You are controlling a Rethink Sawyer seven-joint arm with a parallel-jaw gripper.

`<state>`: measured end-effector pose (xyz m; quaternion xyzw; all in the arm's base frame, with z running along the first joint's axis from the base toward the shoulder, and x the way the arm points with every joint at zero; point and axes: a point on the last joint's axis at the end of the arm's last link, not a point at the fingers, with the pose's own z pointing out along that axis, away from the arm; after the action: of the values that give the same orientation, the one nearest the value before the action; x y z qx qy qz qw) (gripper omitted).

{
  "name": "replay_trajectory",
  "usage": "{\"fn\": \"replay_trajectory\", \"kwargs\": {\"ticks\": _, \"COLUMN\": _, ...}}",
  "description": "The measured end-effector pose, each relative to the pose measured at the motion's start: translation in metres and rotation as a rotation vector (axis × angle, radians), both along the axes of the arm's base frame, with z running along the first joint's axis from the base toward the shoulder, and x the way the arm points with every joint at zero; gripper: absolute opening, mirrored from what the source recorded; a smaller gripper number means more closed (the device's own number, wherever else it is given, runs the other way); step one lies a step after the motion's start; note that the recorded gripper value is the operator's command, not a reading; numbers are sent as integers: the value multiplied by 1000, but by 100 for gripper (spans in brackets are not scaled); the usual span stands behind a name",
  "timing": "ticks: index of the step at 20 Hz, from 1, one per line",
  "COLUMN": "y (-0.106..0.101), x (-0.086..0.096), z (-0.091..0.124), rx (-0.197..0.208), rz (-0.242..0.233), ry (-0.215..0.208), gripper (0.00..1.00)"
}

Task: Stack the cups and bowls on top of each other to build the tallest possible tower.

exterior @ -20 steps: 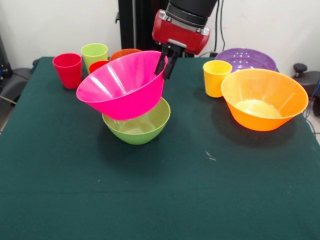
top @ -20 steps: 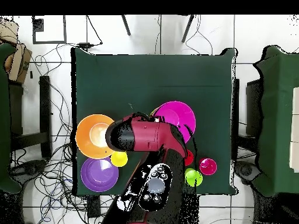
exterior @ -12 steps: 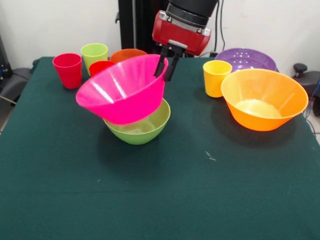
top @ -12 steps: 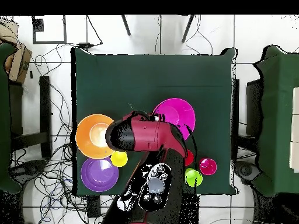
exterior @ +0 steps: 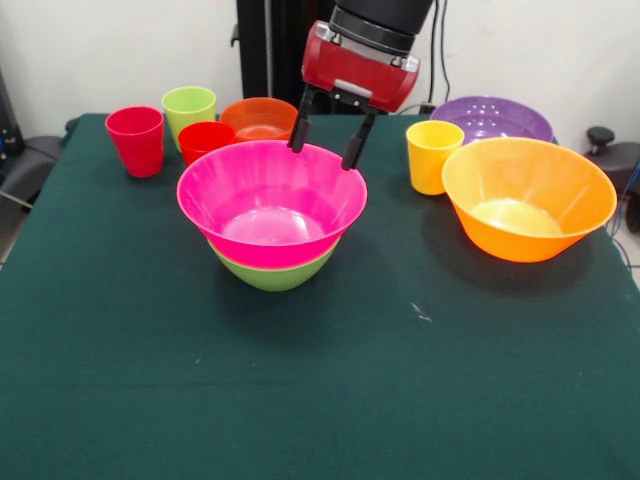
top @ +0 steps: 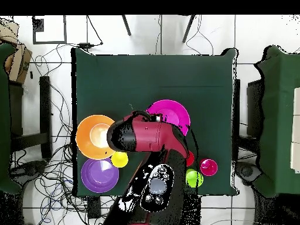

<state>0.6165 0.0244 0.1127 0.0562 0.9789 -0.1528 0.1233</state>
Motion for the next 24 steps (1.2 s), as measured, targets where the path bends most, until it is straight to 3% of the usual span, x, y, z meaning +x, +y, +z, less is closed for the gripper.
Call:
{"fn": "replay_trajectory", "kwargs": {"ticks": 17, "y": -6, "x": -3, "z": 9, "rx": 9, "rz": -14, "ry": -13, "gripper": 100}}
{"fn": "replay_trajectory", "kwargs": {"ticks": 24, "y": -3, "x": -23, "z": 21, "rx": 21, "rz": -25, "ry": -16, "gripper": 100}}
